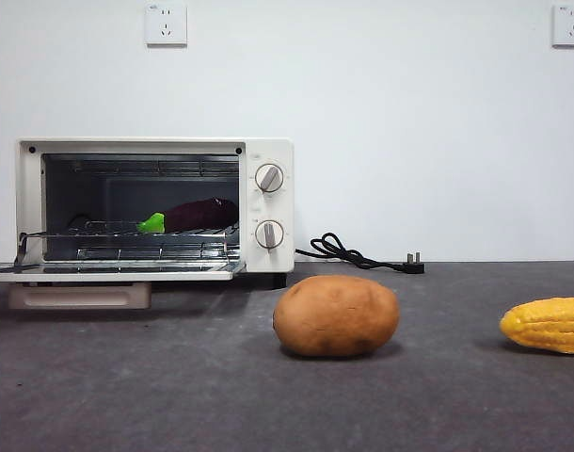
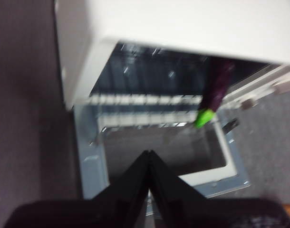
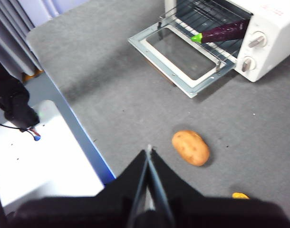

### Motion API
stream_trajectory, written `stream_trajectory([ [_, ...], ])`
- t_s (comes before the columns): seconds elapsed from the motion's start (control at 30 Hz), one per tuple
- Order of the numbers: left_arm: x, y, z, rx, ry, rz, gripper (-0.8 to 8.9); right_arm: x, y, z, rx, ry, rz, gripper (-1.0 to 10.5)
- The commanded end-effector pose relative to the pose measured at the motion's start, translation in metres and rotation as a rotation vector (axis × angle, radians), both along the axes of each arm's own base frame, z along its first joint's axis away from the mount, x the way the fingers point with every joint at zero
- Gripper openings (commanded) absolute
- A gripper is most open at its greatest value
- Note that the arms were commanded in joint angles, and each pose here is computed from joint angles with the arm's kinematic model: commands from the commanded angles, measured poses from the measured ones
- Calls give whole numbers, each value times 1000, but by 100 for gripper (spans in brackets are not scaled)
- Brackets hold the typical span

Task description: Take the eggplant from the table,put the eggplant in the oven

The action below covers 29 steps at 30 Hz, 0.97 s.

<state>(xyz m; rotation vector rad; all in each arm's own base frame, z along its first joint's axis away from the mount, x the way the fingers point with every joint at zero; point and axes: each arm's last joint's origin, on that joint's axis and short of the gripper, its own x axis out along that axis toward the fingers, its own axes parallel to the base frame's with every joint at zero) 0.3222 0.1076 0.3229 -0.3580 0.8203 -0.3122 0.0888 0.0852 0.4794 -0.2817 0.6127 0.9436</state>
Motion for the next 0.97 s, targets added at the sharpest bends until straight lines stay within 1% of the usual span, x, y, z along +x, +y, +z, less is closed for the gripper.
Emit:
stream_trajectory([
  [0.03,6,11,-19,20,33,-20,-6,-1,-1,-2,-21,13,3,-12],
  [0.1,8,21,-32,7,65,1,-6,-1,-1,-2,-21,13,3,-12],
  [0.23,6,35,-61,-9,116,6,-6,-1,-1,-2,-21,13,2,-12],
  [0.37,1,44,-96,-71,132,19,-6,-1,-1,-2,-21,14,2,-12],
  [0.43,-3,43,-111,-101,127,14,-7,-1,-1,-3,-23,15,2,-12],
  [0.6,-10,38,-141,-103,118,23,-7,3,3,-4,-32,25,2,-12],
  [0.87,-16,31,-168,-105,90,32,-8,5,4,-5,-36,30,1,-12],
  [0.97,-12,30,-178,-179,86,5,-8,5,4,-5,-36,29,1,-12],
])
